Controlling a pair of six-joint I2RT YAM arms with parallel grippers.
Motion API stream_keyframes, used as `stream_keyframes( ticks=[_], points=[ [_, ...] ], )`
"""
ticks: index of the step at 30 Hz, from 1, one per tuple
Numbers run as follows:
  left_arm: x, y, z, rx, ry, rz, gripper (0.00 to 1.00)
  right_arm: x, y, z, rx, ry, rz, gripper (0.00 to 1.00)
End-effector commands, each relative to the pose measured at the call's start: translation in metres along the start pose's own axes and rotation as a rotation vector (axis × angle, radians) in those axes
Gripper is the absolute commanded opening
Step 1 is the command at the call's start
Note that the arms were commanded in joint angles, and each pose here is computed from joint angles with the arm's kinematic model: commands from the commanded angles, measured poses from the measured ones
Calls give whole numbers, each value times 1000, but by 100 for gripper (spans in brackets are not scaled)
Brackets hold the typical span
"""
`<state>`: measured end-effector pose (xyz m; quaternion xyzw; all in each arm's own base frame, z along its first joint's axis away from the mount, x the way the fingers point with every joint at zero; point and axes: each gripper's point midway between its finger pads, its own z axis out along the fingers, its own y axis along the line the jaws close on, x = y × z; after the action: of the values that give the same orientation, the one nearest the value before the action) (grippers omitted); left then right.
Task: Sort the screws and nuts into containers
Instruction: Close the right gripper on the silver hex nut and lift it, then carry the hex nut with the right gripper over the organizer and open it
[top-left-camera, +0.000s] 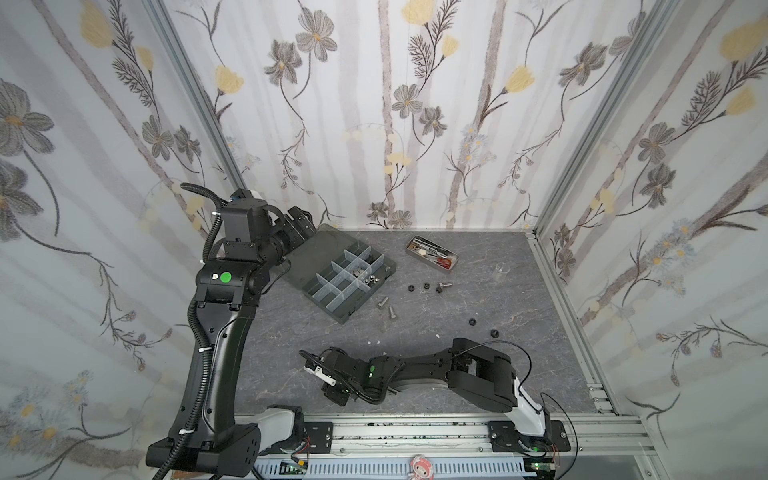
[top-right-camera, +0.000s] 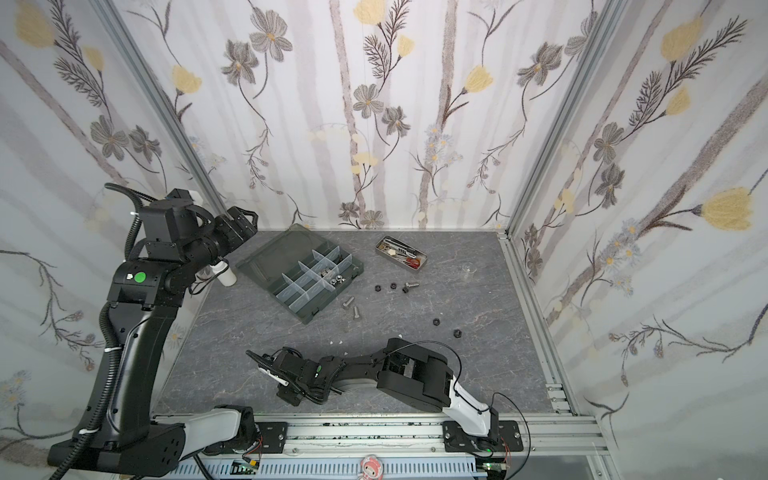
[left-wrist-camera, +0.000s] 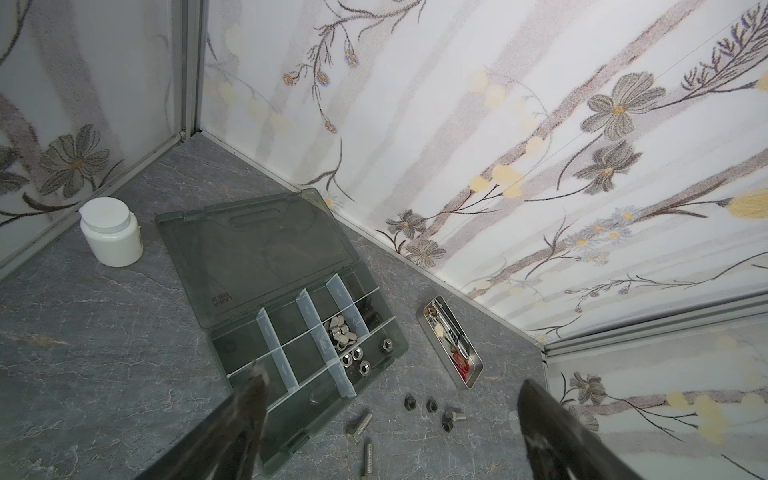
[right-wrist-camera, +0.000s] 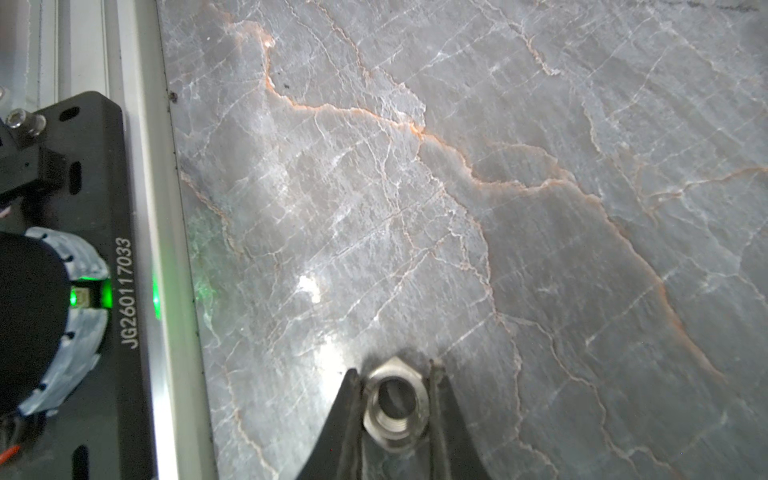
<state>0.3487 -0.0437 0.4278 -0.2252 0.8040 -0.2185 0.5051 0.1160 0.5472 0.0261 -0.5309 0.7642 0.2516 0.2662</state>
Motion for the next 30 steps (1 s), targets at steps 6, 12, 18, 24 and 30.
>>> stream_keyframes(
  ticks=[6, 12, 18, 24, 30],
  points=[
    [-5, -3, 3, 18, -29, 29, 100, -12, -31, -22, 52, -4, 75, 9],
    [3, 6, 7, -1, -21, 42, 100, -30, -101, -53, 87, -63, 250, 7],
    [26, 25, 15, -28, 13, 54, 100, -42, -196, -82, 155, -117, 426, 7],
    [75, 54, 32, -33, 95, 49, 100, -63, -285, -111, 222, -202, 533, 8],
    [109, 81, 42, -74, 155, 64, 100, -81, -346, -115, 239, -255, 577, 9]
  ],
)
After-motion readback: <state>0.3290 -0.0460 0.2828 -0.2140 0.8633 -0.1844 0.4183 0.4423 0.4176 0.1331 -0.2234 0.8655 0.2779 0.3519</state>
